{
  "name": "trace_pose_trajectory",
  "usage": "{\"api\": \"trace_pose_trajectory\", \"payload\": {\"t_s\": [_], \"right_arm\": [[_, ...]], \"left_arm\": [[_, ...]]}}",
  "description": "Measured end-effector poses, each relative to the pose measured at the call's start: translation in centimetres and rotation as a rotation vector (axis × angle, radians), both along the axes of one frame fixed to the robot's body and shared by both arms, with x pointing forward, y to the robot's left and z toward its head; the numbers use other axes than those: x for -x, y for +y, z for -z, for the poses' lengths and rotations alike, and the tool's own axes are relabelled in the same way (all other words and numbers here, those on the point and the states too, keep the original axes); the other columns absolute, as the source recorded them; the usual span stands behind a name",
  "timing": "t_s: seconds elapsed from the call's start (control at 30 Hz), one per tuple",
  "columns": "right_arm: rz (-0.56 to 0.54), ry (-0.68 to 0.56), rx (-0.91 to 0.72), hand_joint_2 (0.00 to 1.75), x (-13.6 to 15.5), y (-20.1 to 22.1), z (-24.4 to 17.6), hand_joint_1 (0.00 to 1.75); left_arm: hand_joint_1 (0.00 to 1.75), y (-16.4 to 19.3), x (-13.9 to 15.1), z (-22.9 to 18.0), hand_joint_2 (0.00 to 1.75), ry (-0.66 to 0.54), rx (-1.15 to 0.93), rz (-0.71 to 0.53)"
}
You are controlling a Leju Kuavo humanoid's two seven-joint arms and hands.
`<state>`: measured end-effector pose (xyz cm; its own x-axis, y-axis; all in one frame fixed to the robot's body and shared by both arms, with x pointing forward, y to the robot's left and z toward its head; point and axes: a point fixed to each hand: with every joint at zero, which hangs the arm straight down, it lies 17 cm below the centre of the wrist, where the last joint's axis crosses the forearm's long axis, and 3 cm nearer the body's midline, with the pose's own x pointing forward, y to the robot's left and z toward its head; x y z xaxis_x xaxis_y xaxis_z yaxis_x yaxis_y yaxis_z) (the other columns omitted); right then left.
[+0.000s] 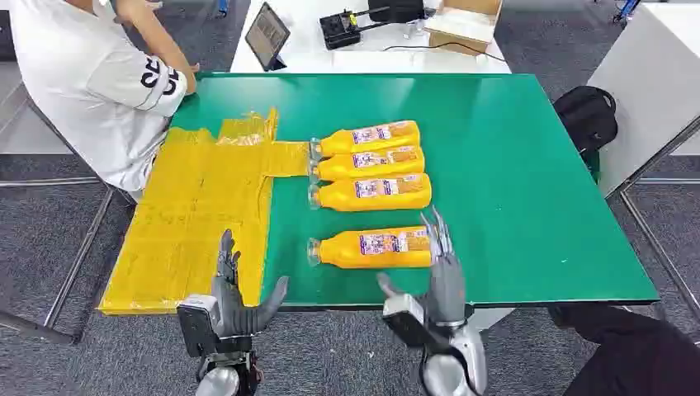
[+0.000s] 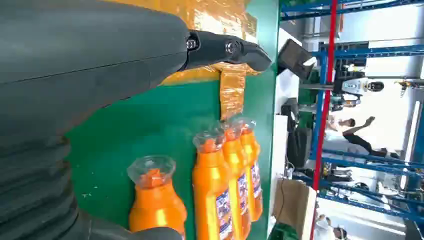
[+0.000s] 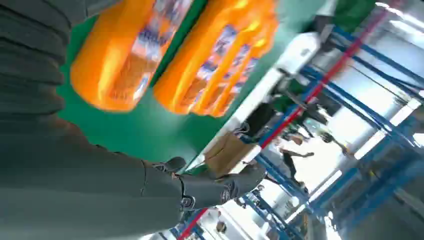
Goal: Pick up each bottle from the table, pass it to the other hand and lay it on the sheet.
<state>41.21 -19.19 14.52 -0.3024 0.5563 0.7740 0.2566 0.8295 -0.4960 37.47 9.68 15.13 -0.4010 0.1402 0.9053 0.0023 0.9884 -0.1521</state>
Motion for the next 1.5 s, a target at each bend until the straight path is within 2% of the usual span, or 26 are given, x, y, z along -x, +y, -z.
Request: {"api": "trace_pose_trajectory", "payload": {"t_s": [0.1, 0.27, 0.63, 1.03, 1.33, 1.5], "right_arm": [[-0.025, 0.150, 0.129, 1.75, -3.9, -0.7, 2.8, 0.00], [-0.031, 0.183, 0.210, 1.75, -7.3, -2.1, 3.5, 0.00], [-0.115, 0.408, 0.300, 1.75, -7.8, -2.0, 10.1, 0.00], [-0.127, 0.445, 0.321, 1.75, -8.2, -2.3, 11.3, 0.00], [-0.254, 0.493, 0.332, 1.75, -8.9, 0.1, 12.1, 0.00], [-0.276, 0.506, 0.355, 1.75, -9.7, 0.5, 11.9, 0.00]], "left_arm": [[0.00, -0.6, -0.1, -0.5, 1.75, -0.015, 0.006, 0.036], [0.00, -1.0, -0.2, -0.6, 1.75, -0.022, 0.001, 0.049], [0.00, -1.2, -0.3, -0.7, 1.75, -0.025, 0.004, 0.064], [0.00, -1.3, -0.3, -0.8, 1.75, -0.027, 0.005, 0.068], [0.00, -1.6, -0.5, -0.5, 1.75, -0.022, 0.002, 0.080], [0.00, -1.7, -0.6, -0.2, 1.75, -0.013, 0.002, 0.083]]}}
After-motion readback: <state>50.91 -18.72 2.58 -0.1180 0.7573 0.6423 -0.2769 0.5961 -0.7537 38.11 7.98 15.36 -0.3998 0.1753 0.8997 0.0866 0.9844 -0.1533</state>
